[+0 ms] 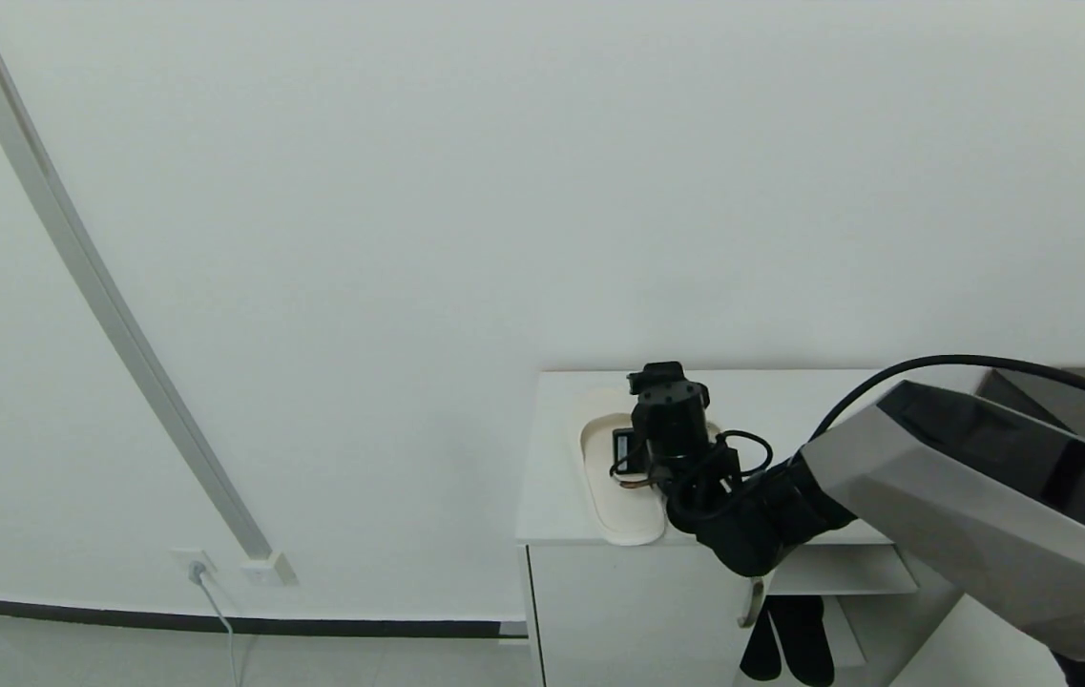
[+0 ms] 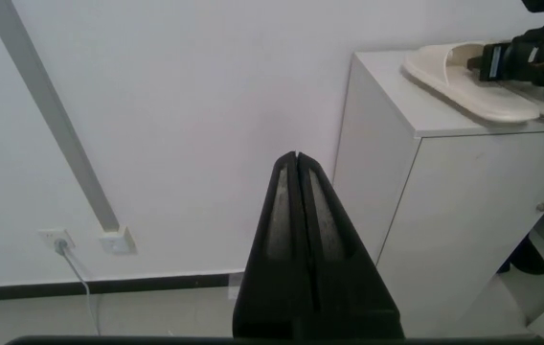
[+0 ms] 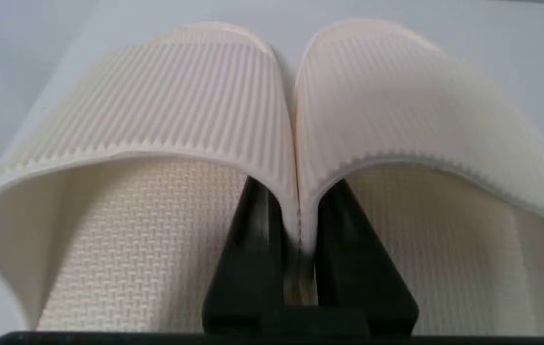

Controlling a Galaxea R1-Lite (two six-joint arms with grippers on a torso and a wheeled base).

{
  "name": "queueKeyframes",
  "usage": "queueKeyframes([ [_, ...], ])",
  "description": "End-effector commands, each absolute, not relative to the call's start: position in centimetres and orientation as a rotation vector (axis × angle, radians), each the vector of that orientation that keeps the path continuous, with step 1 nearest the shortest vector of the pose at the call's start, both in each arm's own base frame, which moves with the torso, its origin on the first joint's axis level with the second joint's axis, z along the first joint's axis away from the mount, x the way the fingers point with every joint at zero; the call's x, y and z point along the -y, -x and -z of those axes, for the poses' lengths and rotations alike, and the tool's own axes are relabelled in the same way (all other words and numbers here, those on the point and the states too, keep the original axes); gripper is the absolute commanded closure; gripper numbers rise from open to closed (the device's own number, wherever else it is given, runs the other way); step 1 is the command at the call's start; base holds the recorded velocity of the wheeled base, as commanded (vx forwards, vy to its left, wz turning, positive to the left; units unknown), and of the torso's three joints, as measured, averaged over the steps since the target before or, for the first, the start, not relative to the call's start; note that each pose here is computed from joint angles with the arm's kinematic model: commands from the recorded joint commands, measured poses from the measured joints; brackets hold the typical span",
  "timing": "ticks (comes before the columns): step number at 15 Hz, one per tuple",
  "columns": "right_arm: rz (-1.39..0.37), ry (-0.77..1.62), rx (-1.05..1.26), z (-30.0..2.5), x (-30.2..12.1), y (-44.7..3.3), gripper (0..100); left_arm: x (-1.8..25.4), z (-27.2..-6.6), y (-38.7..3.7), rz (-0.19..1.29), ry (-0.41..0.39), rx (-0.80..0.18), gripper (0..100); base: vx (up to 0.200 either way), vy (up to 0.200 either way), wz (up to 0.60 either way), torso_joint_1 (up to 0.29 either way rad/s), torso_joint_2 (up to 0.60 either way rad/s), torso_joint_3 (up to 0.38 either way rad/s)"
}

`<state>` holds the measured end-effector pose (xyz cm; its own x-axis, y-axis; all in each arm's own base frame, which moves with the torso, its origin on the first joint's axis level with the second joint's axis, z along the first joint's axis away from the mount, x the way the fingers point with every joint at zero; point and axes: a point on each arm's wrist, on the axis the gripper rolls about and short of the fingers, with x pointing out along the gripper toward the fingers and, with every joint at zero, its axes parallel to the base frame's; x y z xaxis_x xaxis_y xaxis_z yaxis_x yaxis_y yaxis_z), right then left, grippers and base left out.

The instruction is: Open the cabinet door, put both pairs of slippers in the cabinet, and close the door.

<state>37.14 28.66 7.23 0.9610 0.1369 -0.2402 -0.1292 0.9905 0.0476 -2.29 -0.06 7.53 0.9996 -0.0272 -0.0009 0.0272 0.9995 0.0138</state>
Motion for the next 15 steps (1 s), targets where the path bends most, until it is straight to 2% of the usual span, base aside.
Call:
queueKeyframes([
  [1,-0.202,-0.066,-0.209,-11.2,-27.6,-34.6,100,0.1,-7.5,2.3,0.028,-0.014,-0.001,100,0.000,0.000,0.00,0.000,0.00,0.000],
  [4,-0.366,-0.080,-0.189,-15.2,-24.9,-28.9,100,0.1,-7.5,2.3,0.028,-0.015,-0.001,100,0.000,0.000,0.00,0.000,0.00,0.000],
  [9,-0.637,-0.099,-0.165,-18.7,-21.4,-21.3,100,0.1,-7.5,2.3,0.028,-0.015,-0.003,100,0.000,0.000,0.00,0.000,0.00,0.000],
  [15,-0.703,0.031,-0.092,-18.1,-20.1,-19.7,100,0.1,-7.5,2.3,0.028,-0.015,-0.001,100,0.000,0.000,0.00,0.000,0.00,0.000],
])
